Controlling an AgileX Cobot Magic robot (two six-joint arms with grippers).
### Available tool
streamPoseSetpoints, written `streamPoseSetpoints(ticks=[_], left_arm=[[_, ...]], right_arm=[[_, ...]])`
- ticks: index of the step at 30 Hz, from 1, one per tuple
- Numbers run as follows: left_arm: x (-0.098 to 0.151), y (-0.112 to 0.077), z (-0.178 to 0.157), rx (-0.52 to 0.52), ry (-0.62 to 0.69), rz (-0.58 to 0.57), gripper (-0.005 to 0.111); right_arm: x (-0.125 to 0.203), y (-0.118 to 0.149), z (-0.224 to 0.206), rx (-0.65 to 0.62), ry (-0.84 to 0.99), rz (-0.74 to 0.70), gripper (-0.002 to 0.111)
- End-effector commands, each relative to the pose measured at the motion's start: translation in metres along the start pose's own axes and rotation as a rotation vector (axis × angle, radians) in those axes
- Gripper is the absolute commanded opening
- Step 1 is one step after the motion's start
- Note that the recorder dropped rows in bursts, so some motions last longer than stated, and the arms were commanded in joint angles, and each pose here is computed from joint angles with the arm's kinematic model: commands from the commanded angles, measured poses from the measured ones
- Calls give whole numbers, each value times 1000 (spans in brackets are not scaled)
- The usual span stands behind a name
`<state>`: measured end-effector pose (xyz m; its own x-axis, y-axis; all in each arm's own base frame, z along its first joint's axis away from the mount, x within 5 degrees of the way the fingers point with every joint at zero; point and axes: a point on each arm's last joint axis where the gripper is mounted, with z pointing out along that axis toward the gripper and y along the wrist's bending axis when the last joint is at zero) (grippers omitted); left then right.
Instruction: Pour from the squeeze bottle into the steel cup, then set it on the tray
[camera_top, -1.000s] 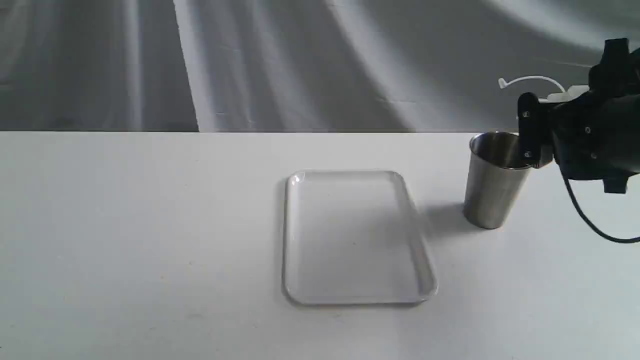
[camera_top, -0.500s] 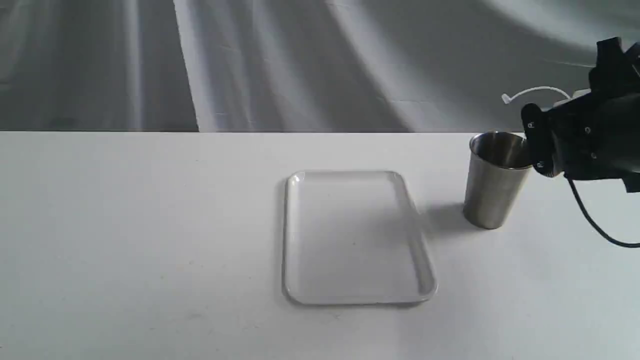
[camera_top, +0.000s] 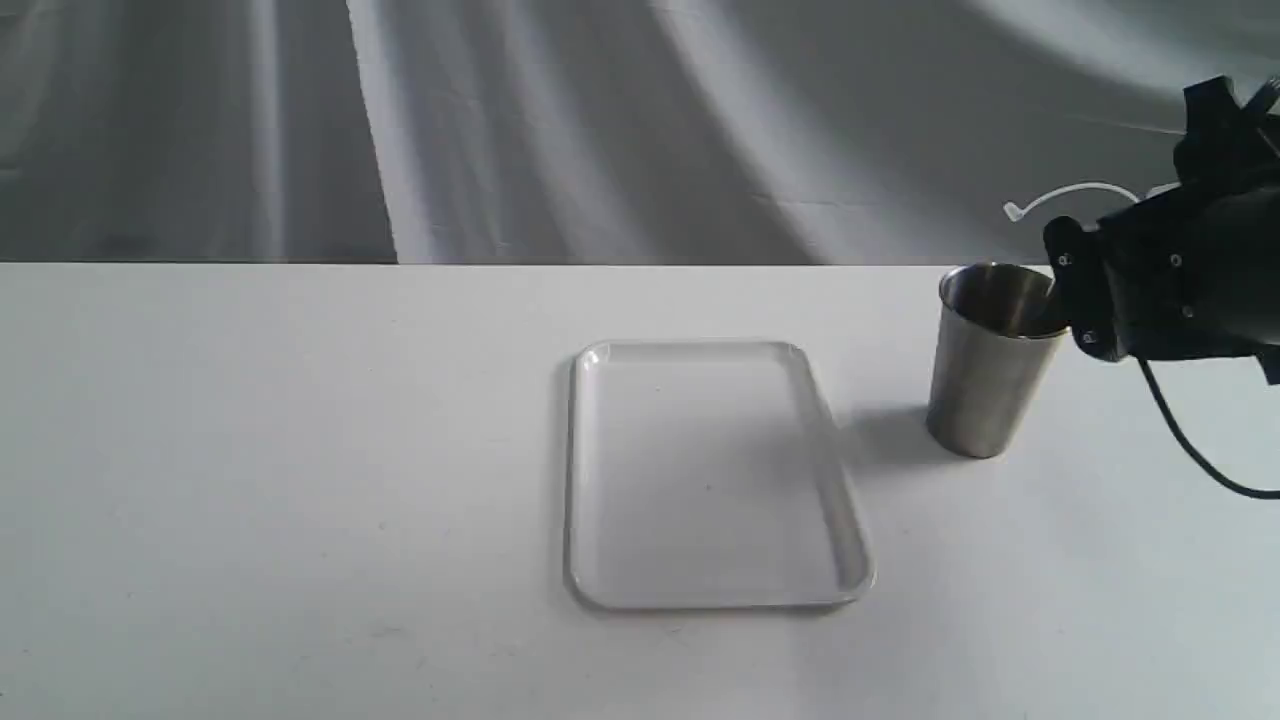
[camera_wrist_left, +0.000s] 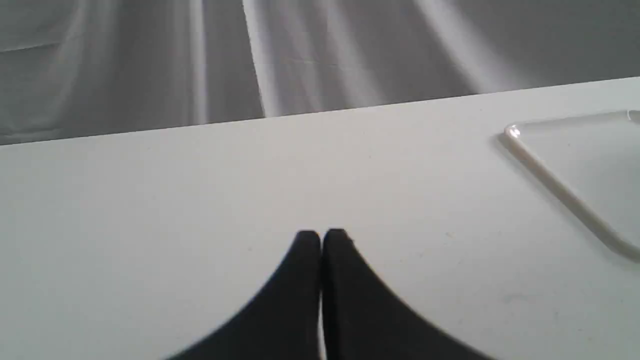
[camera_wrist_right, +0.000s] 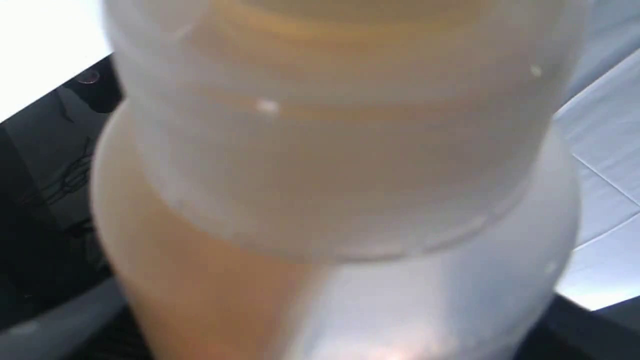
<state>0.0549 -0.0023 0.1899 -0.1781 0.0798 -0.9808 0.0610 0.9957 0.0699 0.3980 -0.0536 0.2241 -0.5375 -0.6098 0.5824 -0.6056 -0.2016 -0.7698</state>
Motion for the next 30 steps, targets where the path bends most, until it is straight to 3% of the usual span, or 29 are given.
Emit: streamPoseSetpoints(ticks=[1, 26, 30], left_arm=[[1, 0, 0, 6, -5, -5, 0], [1, 0, 0, 6, -5, -4, 0], [1, 0, 0, 6, -5, -4, 0]], right_arm=[[6, -8, -2, 39, 32, -5, 17], [6, -8, -3, 40, 31, -11, 17], [5, -8, -3, 41, 25, 45, 17]])
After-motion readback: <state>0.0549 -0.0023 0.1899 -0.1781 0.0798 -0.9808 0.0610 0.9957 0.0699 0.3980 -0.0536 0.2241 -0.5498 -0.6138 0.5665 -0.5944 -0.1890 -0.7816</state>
